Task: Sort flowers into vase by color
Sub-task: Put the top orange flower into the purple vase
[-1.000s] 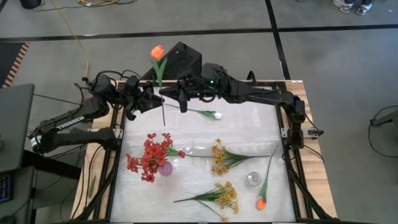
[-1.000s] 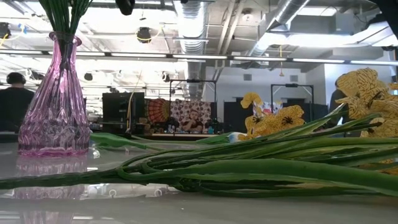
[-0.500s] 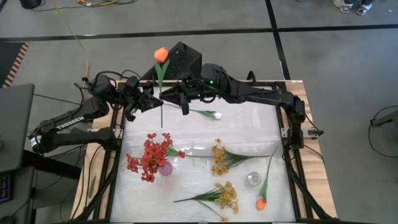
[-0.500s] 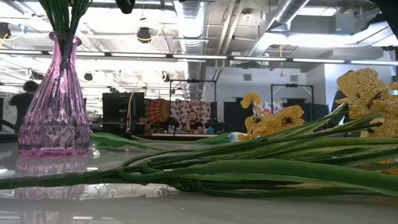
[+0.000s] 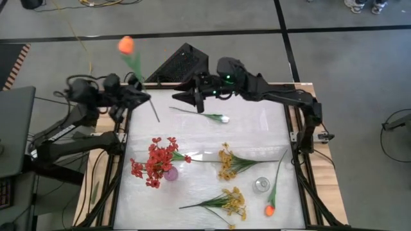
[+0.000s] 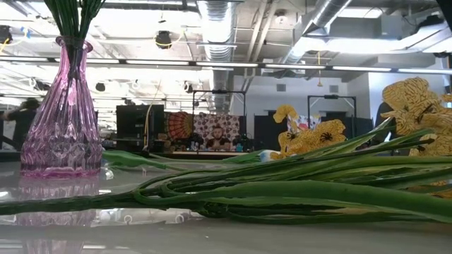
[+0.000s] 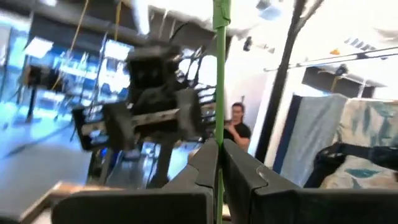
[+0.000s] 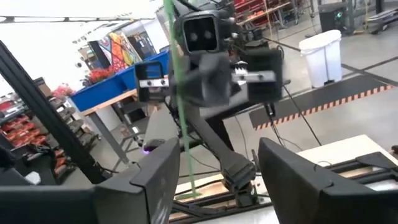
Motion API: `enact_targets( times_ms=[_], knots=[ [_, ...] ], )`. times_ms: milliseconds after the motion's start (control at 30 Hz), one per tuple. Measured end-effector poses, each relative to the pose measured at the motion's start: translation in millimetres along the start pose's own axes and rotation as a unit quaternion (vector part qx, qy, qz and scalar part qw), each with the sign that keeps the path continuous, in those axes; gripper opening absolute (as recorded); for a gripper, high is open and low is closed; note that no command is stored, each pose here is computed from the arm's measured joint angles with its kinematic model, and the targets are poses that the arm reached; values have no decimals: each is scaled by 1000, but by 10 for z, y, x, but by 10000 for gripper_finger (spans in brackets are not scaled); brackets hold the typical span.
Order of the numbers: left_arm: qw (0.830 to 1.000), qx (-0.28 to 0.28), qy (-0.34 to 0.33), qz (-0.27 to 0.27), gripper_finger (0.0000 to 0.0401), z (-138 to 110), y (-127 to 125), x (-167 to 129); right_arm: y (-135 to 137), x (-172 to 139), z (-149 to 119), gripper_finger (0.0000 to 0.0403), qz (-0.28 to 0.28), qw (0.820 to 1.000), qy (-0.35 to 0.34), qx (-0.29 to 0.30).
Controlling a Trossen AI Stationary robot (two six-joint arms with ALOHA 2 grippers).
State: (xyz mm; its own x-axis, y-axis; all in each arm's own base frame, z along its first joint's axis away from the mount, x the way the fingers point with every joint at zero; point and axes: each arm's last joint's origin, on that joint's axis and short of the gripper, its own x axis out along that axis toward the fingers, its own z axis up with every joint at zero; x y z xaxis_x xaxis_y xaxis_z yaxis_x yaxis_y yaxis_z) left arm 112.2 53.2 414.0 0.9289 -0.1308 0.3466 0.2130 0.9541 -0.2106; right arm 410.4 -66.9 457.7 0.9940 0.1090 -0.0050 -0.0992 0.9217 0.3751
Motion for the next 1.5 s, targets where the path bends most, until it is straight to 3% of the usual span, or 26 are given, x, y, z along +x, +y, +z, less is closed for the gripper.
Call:
enact_targets(
  times_ms=[267, 500, 800, 1000, 1267, 1500],
  knots=[
    [994, 23, -11, -108, 0, 102, -253, -80, 179, -154, -12, 239, -2, 998, 49, -34],
    [988, -1, -17, -155, 0, 69, -341, 3, 265, -195, -84, 231, -3, 996, 89, -29],
    [953, -45, -43, -295, 0, -88, -501, 407, 306, -195, -170, 230, -5, 992, 124, -30],
    [947, -80, -16, -312, 0, -233, -551, 553, 386, -196, -288, 230, 4, 983, 168, -72],
    [952, -118, -18, -281, 0, -273, -596, 585, 505, -348, -333, 230, 18, 967, 219, -129],
    [947, -126, -20, -295, 0, -400, -837, 655, 583, -402, -412, 230, 33, 952, 257, -162]
  ],
)
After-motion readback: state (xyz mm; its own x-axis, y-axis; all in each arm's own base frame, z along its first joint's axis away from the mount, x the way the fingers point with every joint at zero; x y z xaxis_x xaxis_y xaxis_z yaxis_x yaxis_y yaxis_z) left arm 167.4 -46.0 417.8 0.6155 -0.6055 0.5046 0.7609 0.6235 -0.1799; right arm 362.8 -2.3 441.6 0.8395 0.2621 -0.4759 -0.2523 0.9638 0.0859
